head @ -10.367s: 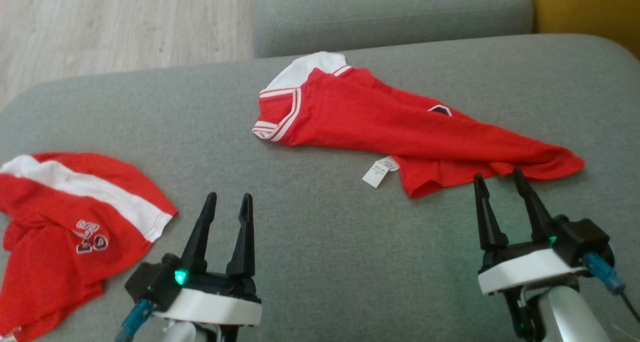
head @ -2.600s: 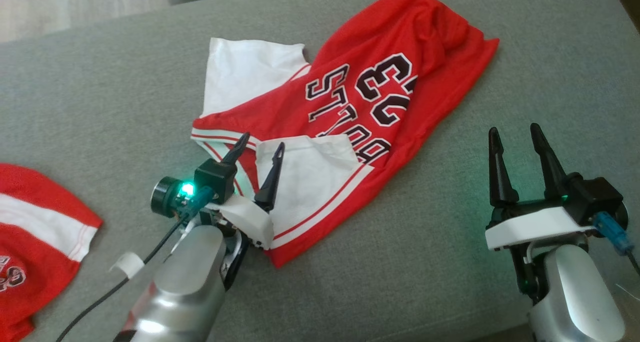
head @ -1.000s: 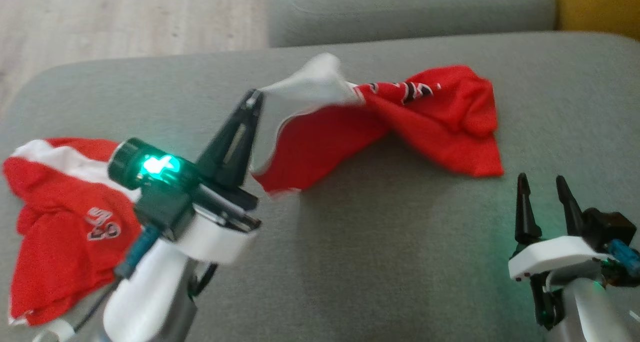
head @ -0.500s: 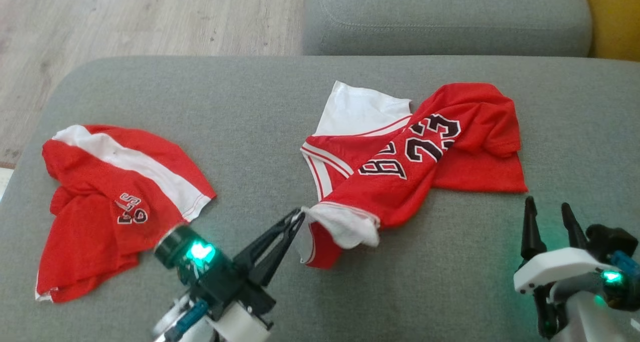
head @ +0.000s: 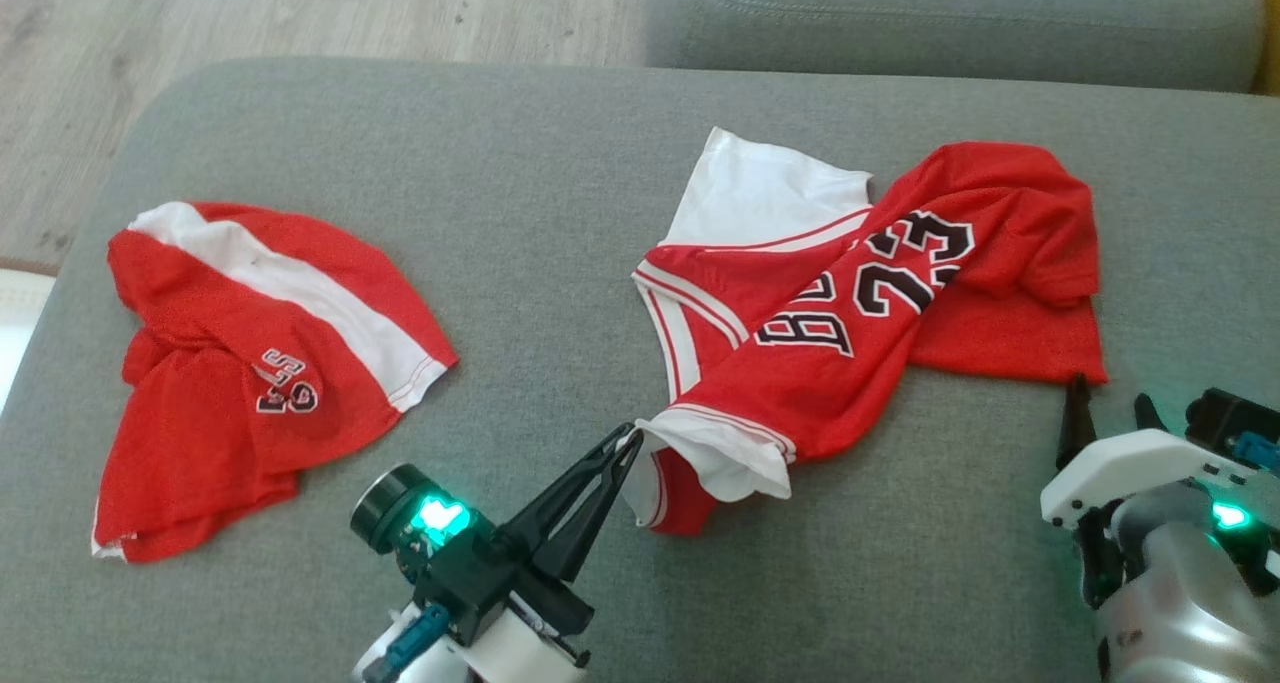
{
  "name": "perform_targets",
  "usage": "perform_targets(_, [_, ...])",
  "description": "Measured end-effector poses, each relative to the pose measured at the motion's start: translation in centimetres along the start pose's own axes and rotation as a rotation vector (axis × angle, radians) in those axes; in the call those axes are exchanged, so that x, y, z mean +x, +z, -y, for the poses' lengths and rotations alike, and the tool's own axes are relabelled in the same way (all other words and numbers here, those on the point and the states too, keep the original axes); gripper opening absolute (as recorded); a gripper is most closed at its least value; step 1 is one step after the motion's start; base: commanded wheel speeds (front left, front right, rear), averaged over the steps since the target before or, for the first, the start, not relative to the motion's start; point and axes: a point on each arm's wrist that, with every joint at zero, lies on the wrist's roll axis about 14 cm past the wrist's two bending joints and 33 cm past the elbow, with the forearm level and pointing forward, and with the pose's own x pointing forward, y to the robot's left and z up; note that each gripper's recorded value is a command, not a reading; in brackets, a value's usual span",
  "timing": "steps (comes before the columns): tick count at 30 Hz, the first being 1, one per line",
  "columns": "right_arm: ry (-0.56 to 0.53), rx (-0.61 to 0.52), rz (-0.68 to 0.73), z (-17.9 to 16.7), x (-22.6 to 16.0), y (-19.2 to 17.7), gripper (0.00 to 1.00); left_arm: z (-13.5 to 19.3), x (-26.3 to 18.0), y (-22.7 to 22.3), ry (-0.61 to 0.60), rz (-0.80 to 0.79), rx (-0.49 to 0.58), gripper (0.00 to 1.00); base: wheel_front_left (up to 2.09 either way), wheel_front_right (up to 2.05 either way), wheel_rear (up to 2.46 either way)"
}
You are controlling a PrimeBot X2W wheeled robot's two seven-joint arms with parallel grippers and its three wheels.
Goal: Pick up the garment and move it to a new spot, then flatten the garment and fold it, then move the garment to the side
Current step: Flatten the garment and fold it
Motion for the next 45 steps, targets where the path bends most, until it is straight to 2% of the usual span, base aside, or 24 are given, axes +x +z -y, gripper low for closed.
perform_targets(11, [0.02,-0.018,-0.055,-1.7,2.0,-0.2,1.0,-0.6,0.3,-0.3,0.033,-0.005,-0.029,0.0,0.0,0.0,0.0])
perform_targets(12, [0.02,-0.017,-0.059,-1.7,2.1,-0.3,0.9,-0.7,0.3,-0.4,0.034,-0.006,-0.029,0.0,0.0,0.0,0.0])
perform_targets(13, [0.02,-0.016,-0.06,-1.8,2.2,-0.3,0.31,-0.7,0.3,-0.4,0.034,-0.007,-0.028,0.0,0.0,0.0,0.0])
perform_targets(14, [0.02,-0.015,-0.058,-1.8,2.2,-0.2,0.0,-0.8,0.4,-0.4,0.035,-0.007,-0.028,0.0,0.0,0.0,0.0])
perform_targets(22, [0.01,-0.014,-0.032,-1.3,1.6,0.4,0.0,-2.3,0.8,0.5,0.067,0.02,-0.009,0.0,0.0,0.0,0.0])
perform_targets(27, [0.007,-0.035,0.047,-0.7,0.9,2.9,0.0,-3.8,1.3,1.9,0.1,0.065,0.007,0.0,0.0,0.0,0.0])
perform_targets(32, [0.037,-0.132,0.233,-1.1,0.1,10.3,0.0,-5.7,1.7,4.6,0.147,0.144,0.021,0.0,0.0,0.0,0.0])
perform_targets(35, [0.079,-0.186,0.341,-2.5,-1.1,14.7,0.0,-7.0,2.0,7.0,0.174,0.208,0.048,0.0,0.0,0.0,0.0])
perform_targets(40, [0.119,-0.226,0.517,-3.0,-4.4,21.4,0.0,-9.0,2.6,14.8,0.217,0.415,0.131,0.0,0.0,0.0,0.0])
perform_targets(45, [0.19,-0.248,0.708,-3.7,-9.6,28.5,0.0,-8.3,2.7,21.9,0.194,0.605,0.197,0.0,0.0,0.0,0.0])
